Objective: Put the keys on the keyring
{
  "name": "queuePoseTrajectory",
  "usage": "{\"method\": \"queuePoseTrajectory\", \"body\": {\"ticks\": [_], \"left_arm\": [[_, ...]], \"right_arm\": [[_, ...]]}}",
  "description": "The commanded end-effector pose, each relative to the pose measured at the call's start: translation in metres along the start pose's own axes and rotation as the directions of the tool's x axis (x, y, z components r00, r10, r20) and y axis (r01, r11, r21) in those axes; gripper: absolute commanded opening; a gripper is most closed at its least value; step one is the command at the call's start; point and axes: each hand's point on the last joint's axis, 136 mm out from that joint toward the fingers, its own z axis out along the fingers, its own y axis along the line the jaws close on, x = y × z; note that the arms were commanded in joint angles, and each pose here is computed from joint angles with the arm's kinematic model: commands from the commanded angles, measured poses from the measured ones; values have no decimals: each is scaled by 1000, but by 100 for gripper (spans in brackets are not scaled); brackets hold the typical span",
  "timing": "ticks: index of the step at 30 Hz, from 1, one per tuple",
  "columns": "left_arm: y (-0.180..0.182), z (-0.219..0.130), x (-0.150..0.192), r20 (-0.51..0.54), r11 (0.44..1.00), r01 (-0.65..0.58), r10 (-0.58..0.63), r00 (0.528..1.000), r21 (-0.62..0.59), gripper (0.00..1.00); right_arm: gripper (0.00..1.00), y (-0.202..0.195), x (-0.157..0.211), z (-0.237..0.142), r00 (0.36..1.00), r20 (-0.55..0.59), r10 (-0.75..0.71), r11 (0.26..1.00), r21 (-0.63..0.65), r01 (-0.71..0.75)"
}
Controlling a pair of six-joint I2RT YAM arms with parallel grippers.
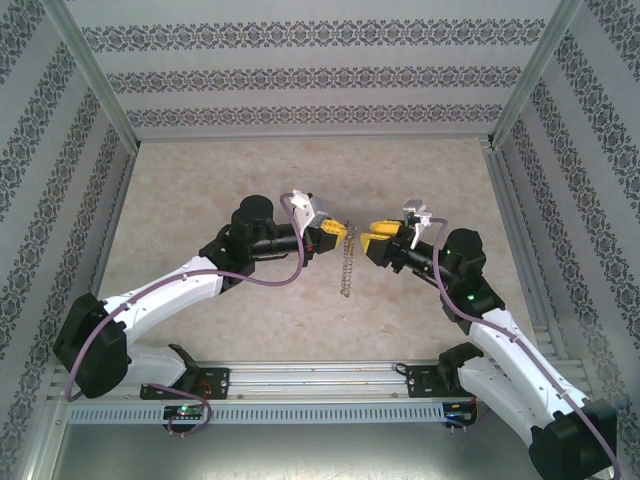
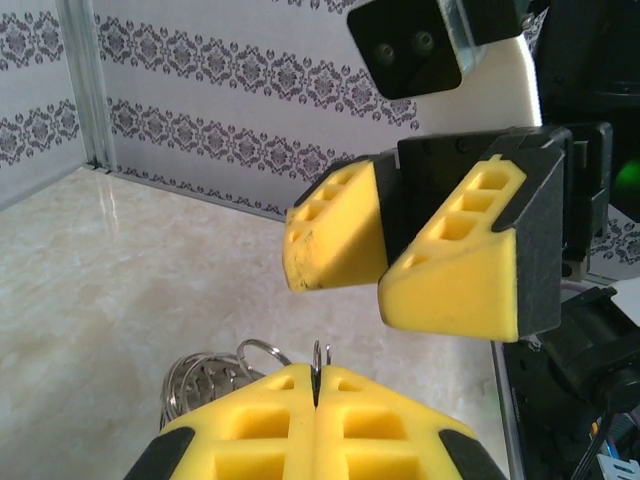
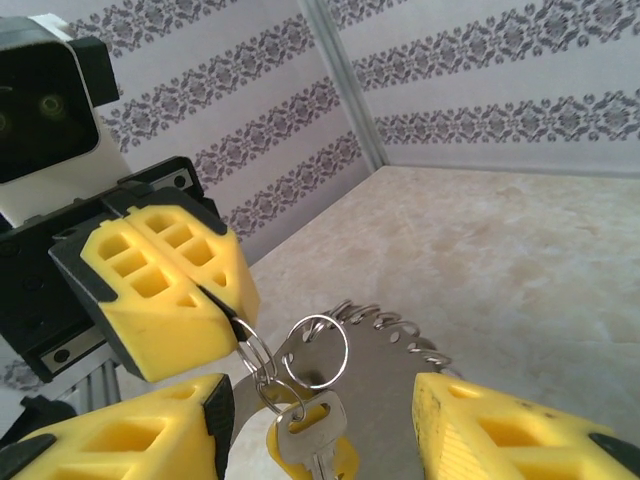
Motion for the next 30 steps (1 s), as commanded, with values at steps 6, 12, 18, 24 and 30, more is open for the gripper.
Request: {"method": "queuePoseTrajectory", "body": {"ticks": [6,12,18,24,30], "left_arm": [[-4,-9,-30,136,999,-2,-4,991,45,0],[-3,-13,-35,172,998,22,-32,985,62,0],[0,-14,-36,191,996,47,-61,980,76,0],[6,-17,-40,241,992,80,-101,965,96,0],[6,-18,-43,255,990,87,-112,960,108,0]], "right_arm": [[51,23,-19,4,999,21,-24,990,-140,27],[51,28,-22,8,1000,16,-26,982,-186,28],[51,37,-30,10,999,32,-29,971,-237,35],[51,41,-35,15,999,33,-31,962,-269,39],[50,37,-37,24,999,40,-22,962,-271,32]]}}
